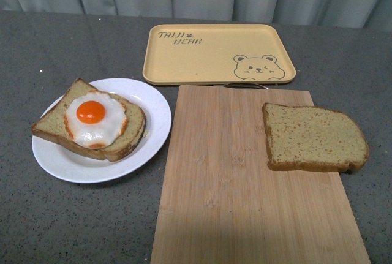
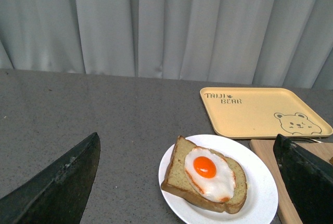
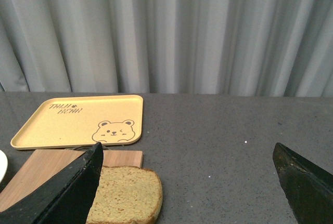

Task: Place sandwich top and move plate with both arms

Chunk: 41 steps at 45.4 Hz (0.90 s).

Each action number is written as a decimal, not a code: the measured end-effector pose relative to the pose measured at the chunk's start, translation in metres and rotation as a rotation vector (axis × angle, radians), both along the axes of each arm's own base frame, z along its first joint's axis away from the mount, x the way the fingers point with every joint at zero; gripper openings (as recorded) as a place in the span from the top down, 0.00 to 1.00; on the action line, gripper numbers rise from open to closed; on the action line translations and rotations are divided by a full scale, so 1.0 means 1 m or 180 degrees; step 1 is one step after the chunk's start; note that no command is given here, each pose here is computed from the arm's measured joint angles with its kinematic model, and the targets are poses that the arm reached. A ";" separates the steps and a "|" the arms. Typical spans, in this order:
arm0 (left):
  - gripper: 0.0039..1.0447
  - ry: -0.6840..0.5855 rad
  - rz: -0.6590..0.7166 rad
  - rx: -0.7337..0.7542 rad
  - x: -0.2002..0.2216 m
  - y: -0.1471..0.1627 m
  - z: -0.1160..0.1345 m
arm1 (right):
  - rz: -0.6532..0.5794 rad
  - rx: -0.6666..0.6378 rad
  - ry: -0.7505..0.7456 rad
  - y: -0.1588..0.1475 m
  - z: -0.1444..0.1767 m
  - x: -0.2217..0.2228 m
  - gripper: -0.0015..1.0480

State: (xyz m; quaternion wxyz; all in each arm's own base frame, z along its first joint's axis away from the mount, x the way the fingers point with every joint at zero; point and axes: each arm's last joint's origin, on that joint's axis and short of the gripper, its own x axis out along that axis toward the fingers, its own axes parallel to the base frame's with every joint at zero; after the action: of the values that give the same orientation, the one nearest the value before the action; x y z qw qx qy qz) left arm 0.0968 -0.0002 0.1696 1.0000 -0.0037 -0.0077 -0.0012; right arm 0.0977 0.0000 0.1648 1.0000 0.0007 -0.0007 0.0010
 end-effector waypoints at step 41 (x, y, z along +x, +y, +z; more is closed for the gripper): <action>0.06 0.0001 0.0000 0.0000 0.000 0.000 0.000 | -0.0419 -0.0379 0.1381 -0.041 -0.012 0.091 0.09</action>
State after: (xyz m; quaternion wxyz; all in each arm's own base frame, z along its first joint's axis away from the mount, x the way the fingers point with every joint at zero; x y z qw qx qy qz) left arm 0.0968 -0.0002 0.1696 1.0000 -0.0037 -0.0075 -0.0012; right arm 0.1891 -0.0412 0.1526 0.9729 -0.0582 0.2143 -0.0644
